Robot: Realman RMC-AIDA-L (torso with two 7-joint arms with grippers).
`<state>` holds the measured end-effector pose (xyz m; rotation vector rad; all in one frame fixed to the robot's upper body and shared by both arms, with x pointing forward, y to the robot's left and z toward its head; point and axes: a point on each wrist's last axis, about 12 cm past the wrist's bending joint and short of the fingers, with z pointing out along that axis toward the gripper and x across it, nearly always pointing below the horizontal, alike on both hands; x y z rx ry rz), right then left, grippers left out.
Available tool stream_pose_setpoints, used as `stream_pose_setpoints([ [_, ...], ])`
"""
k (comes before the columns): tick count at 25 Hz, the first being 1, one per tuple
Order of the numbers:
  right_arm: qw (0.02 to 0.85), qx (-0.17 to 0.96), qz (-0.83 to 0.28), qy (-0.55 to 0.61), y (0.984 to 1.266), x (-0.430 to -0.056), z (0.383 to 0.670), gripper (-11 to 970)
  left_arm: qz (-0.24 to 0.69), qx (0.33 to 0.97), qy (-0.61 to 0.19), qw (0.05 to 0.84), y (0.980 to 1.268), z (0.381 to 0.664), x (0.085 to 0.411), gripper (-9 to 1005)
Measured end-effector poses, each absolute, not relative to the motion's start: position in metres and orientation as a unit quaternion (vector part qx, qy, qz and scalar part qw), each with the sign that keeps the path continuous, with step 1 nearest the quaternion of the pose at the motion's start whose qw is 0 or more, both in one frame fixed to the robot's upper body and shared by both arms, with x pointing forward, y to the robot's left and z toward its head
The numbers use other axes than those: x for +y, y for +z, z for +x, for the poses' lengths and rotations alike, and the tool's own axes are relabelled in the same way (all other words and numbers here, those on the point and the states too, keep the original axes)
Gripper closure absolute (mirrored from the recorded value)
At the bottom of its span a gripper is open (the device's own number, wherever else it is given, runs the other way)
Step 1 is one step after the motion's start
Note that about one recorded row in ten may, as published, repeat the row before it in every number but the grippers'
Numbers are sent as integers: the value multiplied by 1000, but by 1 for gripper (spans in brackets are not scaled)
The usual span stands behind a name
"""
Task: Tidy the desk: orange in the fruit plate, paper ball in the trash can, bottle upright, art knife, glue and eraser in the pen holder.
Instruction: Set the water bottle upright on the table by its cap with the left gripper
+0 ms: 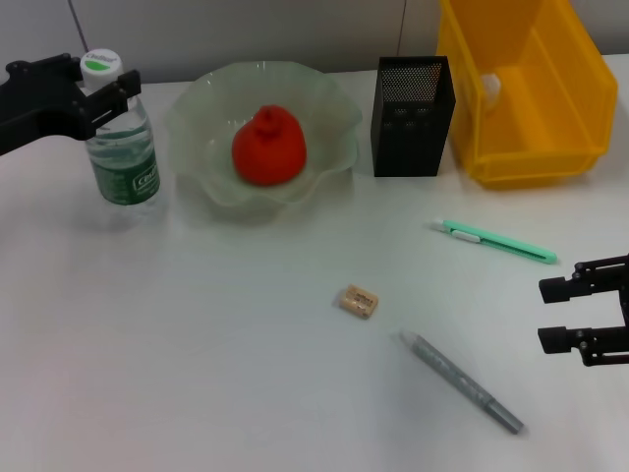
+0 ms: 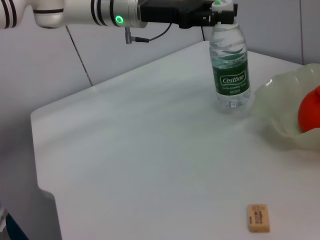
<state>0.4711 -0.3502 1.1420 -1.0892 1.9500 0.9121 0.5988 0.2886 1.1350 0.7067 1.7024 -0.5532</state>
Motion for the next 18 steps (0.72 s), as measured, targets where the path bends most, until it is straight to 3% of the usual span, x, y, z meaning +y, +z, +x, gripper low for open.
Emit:
stream_pose_setpoints([
  [18,357,753,-425,355,1141,-349,471,366,281,741,-232,564,1124,597,293,546],
])
